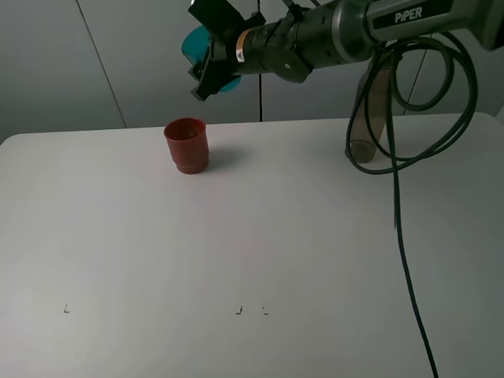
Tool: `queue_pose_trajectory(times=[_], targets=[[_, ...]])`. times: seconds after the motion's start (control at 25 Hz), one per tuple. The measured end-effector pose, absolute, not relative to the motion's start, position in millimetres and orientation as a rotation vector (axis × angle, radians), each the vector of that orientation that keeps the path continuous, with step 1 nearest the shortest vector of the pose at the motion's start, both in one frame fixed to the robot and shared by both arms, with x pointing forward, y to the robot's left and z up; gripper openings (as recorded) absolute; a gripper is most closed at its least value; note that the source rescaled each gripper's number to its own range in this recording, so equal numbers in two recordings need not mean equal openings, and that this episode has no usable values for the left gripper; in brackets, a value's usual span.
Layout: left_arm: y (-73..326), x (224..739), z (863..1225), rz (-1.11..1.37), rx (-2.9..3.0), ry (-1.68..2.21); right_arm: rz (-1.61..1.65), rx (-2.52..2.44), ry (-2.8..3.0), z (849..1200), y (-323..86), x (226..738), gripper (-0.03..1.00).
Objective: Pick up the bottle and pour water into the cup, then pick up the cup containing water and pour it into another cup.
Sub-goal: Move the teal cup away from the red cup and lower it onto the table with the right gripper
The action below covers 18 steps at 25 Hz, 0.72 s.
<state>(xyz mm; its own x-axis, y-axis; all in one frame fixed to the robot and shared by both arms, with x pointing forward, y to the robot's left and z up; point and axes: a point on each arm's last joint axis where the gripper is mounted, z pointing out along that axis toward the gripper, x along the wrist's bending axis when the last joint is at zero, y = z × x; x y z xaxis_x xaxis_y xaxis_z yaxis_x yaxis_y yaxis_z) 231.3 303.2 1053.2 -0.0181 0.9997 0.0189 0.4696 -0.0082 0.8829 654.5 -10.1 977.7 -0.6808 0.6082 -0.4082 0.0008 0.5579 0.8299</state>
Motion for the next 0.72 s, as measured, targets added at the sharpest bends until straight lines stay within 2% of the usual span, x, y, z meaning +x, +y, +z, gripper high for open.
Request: queue_pose_trajectory(times=[0.4,0.6,0.72], targets=[[303.2,231.3,1053.2,0.964,1.561,1.571,1.246,0.694,2.075,974.3,-66.4,600.9,0.04],[303.2,231.3,1053.2,0.964,1.561,1.571,1.466,0.713,1.926,959.2,-91.2,573.0,0.04],[303.2,231.3,1053.2,0.968,1.567,1.567,1.481,0.784,1.922,941.4,-102.2,557.1,0.04]])
